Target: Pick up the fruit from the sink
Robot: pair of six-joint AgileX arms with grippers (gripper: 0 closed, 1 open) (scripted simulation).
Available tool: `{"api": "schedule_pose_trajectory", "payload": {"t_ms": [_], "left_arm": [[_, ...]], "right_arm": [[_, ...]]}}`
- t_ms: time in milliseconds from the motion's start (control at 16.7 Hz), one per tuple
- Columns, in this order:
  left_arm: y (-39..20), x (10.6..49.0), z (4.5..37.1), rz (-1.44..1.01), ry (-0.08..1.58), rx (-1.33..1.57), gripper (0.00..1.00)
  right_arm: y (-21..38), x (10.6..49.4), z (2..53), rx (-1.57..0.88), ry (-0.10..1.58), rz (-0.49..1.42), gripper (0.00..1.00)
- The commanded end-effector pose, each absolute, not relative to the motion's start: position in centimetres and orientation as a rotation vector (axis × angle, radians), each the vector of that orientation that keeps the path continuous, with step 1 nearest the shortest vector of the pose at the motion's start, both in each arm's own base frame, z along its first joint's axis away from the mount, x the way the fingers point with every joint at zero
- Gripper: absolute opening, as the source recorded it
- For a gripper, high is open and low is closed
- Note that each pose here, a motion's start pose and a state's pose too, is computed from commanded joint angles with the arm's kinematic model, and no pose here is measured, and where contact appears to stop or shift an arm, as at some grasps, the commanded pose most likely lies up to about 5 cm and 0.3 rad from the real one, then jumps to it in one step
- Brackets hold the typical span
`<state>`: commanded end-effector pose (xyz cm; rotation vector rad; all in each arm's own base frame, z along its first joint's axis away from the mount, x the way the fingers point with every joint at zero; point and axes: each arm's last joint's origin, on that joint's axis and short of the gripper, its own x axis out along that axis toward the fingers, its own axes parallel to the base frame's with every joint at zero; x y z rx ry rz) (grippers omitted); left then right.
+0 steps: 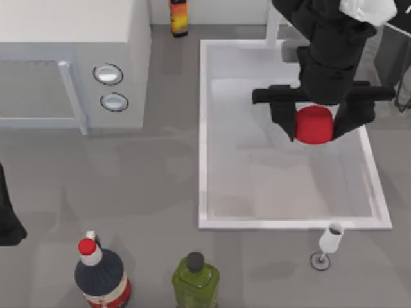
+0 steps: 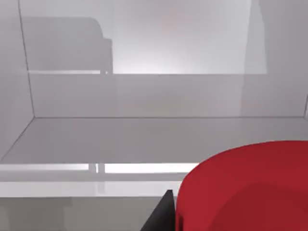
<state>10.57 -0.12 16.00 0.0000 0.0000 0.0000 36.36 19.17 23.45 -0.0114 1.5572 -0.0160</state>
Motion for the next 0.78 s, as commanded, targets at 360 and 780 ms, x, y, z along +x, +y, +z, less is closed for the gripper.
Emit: {"api": "schedule_pose_trajectory", "payload": {"t_ms": [360,780], "left_arm": [[-0.1,10.6,16.0,0.0,0.0,0.0,1.0],[-0.1,10.6,16.0,0.0,0.0,0.0,1.0]], "right_arm": [[18.3,35.1,28.5,0.002,1.524,-0.002,0.0],[14.6,34.3,29.1,0.004,1.518,0.001,0.0]]}}
